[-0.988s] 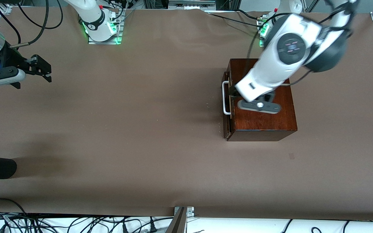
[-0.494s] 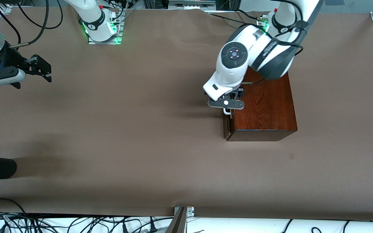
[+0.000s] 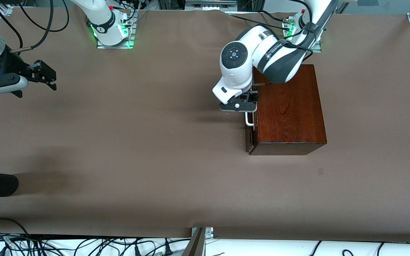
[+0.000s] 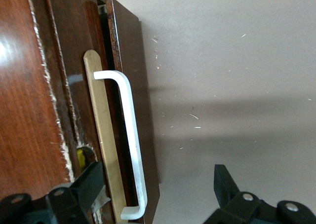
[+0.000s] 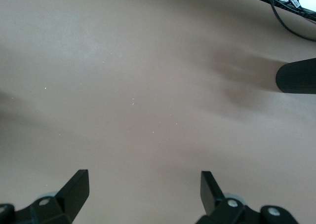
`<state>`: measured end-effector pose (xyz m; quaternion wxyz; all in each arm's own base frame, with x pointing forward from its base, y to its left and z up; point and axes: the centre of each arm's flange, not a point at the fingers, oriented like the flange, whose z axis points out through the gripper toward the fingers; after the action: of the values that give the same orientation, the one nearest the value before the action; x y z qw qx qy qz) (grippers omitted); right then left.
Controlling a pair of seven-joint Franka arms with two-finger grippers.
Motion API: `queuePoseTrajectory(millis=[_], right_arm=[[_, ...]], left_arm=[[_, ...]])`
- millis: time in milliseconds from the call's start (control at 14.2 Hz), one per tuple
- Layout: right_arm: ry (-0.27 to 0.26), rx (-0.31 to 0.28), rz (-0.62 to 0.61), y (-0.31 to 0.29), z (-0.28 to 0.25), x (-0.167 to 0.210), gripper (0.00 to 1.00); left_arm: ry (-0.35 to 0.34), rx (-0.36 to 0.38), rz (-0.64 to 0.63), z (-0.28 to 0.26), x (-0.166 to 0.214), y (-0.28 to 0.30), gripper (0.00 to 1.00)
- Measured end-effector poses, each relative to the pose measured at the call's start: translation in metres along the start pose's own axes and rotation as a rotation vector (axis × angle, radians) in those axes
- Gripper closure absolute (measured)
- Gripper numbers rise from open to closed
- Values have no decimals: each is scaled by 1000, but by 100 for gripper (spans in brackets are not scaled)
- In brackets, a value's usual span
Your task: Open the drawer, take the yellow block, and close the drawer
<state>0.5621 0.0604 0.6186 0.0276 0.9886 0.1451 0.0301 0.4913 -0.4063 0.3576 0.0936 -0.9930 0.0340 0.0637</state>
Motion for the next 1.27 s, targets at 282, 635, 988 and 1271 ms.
queuePoseTrajectory(millis=[282, 635, 988, 1271], right_arm=[[0, 0, 0, 0, 0, 0, 0], [-4, 0, 6, 3, 1, -1, 0], [-5, 0, 6, 3, 1, -1, 0], [-5, 0, 6, 3, 1, -1, 0]], left_arm=[[9, 23, -12, 21, 0, 14, 0], [8, 40, -5, 40, 2, 17, 0], [6, 30, -26, 59, 1, 21, 0], [28, 0, -28, 64, 6, 25, 0]])
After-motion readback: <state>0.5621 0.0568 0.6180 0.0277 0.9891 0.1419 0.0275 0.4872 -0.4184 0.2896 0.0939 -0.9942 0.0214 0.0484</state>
